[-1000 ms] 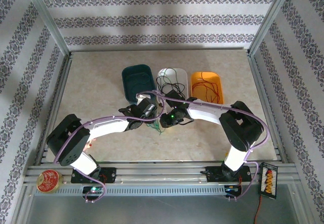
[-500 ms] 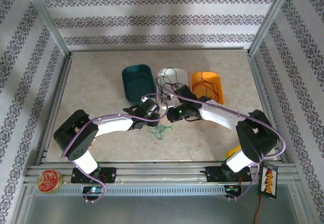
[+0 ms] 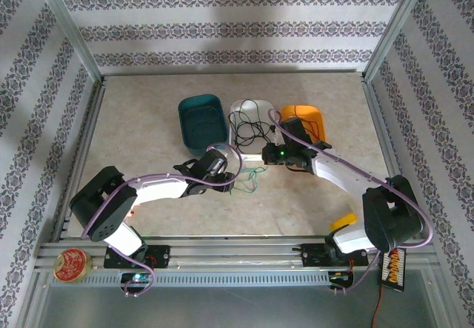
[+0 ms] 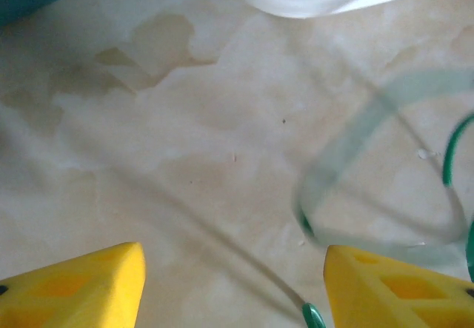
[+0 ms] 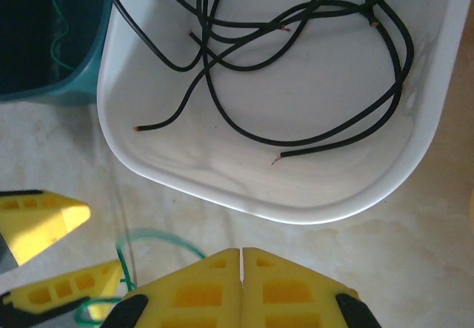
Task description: Untangle the cables
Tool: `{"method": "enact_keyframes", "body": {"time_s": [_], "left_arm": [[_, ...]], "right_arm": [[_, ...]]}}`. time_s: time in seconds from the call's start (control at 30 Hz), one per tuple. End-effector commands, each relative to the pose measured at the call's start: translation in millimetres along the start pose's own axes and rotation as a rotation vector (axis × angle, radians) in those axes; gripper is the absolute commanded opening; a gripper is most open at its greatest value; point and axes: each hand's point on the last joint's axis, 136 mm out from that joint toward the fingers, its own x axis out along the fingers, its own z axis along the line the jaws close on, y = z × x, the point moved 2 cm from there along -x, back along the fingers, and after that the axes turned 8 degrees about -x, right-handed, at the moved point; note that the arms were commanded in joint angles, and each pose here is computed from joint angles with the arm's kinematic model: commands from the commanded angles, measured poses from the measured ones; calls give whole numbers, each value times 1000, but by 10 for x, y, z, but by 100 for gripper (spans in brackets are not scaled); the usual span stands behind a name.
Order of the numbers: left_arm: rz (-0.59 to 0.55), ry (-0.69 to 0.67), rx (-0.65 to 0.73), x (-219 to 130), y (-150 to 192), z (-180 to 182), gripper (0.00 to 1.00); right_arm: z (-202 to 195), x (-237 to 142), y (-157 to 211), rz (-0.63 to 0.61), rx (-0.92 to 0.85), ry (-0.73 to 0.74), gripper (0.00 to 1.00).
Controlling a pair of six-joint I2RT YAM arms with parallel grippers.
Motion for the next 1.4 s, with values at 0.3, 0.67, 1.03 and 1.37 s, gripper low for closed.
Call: {"method": "enact_keyframes", "body": {"time_s": [0.3, 0.67, 1.03, 1.37], "left_arm": [[16, 228, 104, -77, 38, -394, 65], [34, 421, 158, -51, -52, -783, 76], [73, 365, 190, 205, -56, -824, 78], [131, 361, 214, 209, 128, -750, 5]], "right_arm": [[-19, -26, 28, -17, 38, -18, 0], [14, -34, 70, -8, 47, -45, 0], [8, -57, 60, -15, 53, -42, 0], [-78, -117, 21, -42, 80, -16, 0]]}}
